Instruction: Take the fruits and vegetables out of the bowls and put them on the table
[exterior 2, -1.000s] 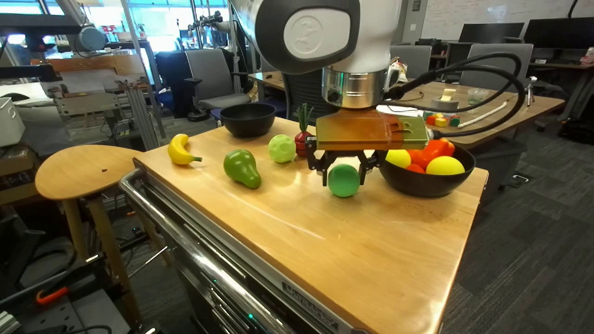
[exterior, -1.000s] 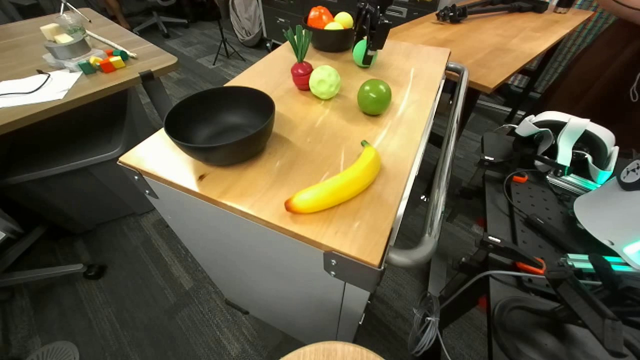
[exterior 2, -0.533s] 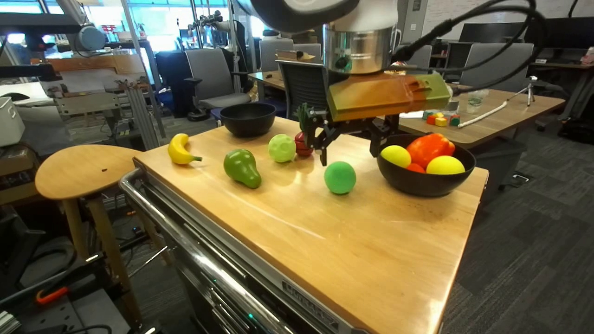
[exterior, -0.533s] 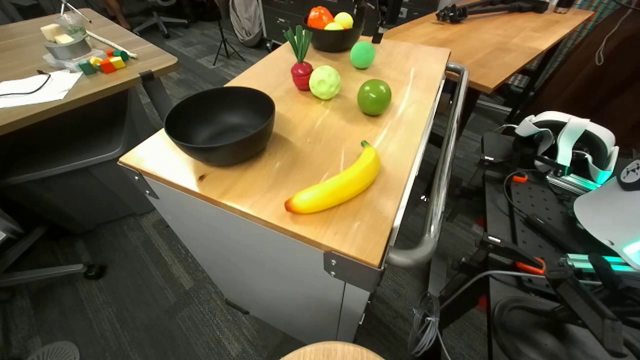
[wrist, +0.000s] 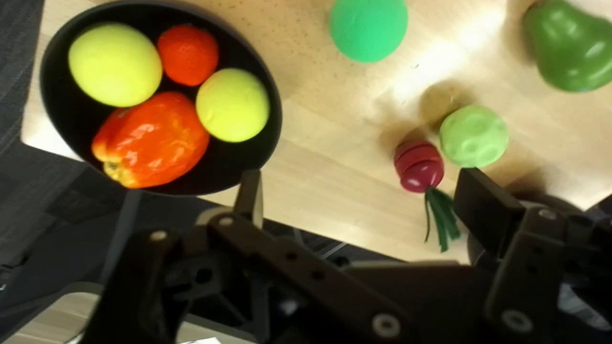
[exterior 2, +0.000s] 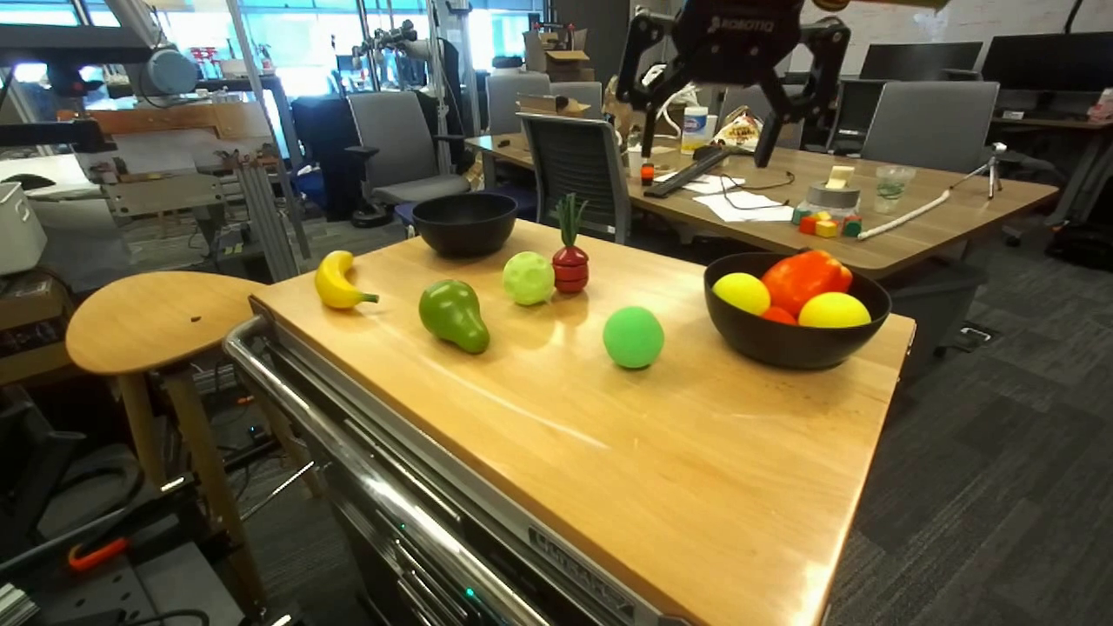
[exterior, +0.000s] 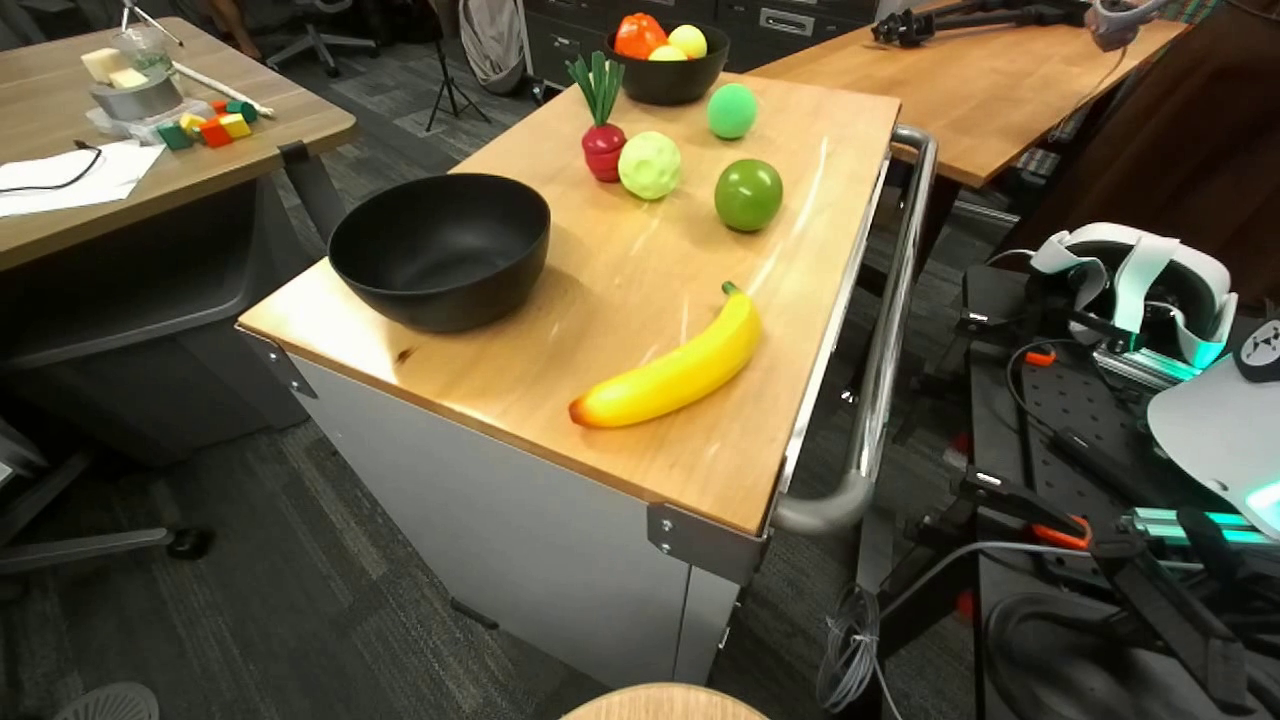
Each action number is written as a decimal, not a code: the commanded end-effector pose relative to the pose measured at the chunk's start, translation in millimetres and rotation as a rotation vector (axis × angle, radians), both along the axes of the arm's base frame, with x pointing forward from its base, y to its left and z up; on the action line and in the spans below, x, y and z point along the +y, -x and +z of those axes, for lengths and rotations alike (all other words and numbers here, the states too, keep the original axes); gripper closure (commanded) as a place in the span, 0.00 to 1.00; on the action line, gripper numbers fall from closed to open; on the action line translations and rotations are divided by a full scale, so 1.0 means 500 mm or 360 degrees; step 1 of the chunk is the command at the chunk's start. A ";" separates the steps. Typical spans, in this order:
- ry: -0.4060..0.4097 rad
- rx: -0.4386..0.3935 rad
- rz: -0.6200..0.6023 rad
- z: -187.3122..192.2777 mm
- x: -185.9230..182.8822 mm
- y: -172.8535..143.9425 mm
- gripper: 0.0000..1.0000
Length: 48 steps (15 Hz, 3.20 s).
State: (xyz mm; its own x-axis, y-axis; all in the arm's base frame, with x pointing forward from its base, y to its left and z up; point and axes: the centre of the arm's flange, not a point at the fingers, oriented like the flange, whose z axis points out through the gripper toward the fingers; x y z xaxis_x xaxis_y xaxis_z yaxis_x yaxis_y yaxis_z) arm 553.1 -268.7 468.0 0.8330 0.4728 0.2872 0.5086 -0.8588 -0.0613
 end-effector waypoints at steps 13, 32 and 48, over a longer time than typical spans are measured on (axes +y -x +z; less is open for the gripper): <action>-0.0160 0.0210 -0.0867 -0.090 -0.039 -0.122 0.00; -0.0623 0.0503 -0.1992 -0.219 -0.032 -0.170 0.00; -0.0645 0.0437 -0.2444 -0.225 -0.107 -0.142 0.00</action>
